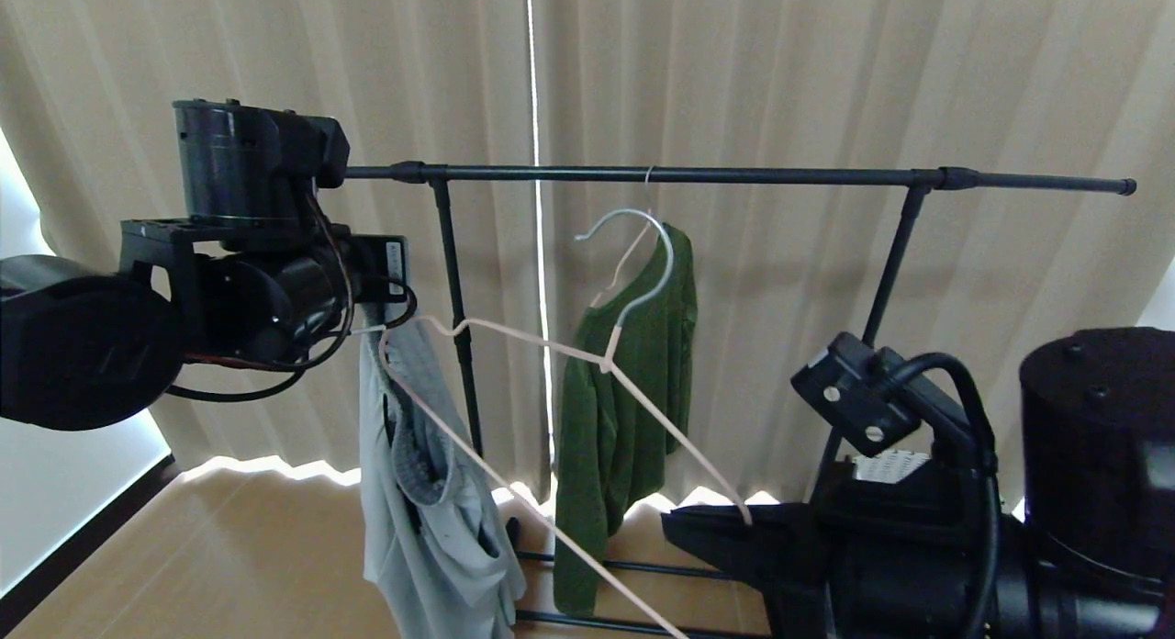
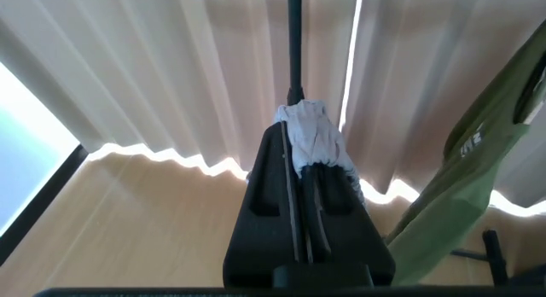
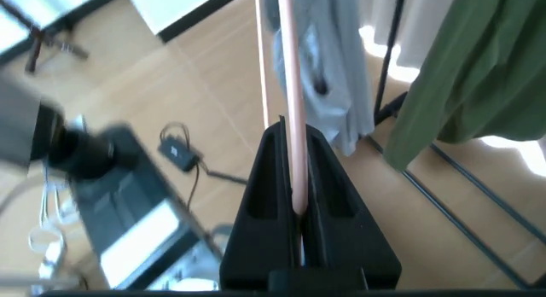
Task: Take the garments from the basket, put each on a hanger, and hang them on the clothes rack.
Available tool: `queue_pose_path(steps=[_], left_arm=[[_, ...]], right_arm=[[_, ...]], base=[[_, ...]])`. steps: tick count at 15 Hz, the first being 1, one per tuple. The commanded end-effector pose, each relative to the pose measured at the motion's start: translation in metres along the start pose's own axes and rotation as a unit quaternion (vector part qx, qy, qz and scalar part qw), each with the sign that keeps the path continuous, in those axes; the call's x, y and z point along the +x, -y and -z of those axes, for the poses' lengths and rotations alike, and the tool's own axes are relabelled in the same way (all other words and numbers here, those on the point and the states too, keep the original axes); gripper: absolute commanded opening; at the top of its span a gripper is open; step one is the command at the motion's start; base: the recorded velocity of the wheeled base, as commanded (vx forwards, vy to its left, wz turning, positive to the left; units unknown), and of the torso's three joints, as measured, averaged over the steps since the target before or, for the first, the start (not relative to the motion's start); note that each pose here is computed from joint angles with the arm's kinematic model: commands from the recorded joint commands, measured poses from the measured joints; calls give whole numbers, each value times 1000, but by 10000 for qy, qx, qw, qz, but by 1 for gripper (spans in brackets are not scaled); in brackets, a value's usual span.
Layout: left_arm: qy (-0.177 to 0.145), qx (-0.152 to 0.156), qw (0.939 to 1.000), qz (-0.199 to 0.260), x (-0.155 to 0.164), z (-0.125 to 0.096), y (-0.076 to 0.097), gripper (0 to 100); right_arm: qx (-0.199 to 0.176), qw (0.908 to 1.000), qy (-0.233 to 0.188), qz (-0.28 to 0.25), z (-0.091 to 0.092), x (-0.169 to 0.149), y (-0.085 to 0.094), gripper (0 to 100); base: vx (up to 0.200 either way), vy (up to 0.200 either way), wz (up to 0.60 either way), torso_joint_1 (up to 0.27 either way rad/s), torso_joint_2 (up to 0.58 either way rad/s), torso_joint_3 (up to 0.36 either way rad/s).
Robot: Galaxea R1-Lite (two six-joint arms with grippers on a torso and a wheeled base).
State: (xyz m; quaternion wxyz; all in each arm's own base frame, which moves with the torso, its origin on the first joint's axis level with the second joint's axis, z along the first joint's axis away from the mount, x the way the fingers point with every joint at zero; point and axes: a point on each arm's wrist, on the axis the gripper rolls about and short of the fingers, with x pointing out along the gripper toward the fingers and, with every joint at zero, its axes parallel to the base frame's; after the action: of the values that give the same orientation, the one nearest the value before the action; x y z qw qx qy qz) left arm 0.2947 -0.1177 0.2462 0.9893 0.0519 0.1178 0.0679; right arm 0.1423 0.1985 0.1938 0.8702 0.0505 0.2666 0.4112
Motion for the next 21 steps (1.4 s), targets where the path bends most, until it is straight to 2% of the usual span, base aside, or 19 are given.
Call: queue_pose_path(steps=[1, 4, 9, 10, 14, 17, 21], left_arm=[[55, -30, 10000, 14, -5, -3, -2, 0], [36, -18, 10000, 6, -6, -1, -2, 0], [20, 31, 9999, 93, -12, 1, 3, 0], [24, 76, 9999, -62, -17, 2, 2, 0], [37, 146, 9992, -364, -13, 0, -6, 0], [-178, 521, 9971, -532, -12, 3, -14, 0], [-349, 632, 9954, -627, -16, 8, -16, 0]], right_arm=[[199, 9997, -27, 162, -10, 24, 4, 0], [423, 9978, 102, 505, -18, 43, 5, 0], [569, 9968, 190, 521, -24, 57, 4, 0], [623, 9954, 286, 664, -26, 68, 4, 0], [604, 9950, 99, 792, -19, 72, 6, 0], [575, 9893, 117, 1336, -20, 83, 9, 0], [770, 9858, 340, 1451, -32, 99, 8, 0]], base=[[0, 0, 0, 0, 0, 0], [0, 0, 0, 0, 0, 0], [0, 0, 0, 0, 0, 0], [0, 0, 0, 0, 0, 0], [0, 0, 0, 0, 0, 0], [0, 0, 0, 0, 0, 0], [0, 0, 0, 0, 0, 0]])
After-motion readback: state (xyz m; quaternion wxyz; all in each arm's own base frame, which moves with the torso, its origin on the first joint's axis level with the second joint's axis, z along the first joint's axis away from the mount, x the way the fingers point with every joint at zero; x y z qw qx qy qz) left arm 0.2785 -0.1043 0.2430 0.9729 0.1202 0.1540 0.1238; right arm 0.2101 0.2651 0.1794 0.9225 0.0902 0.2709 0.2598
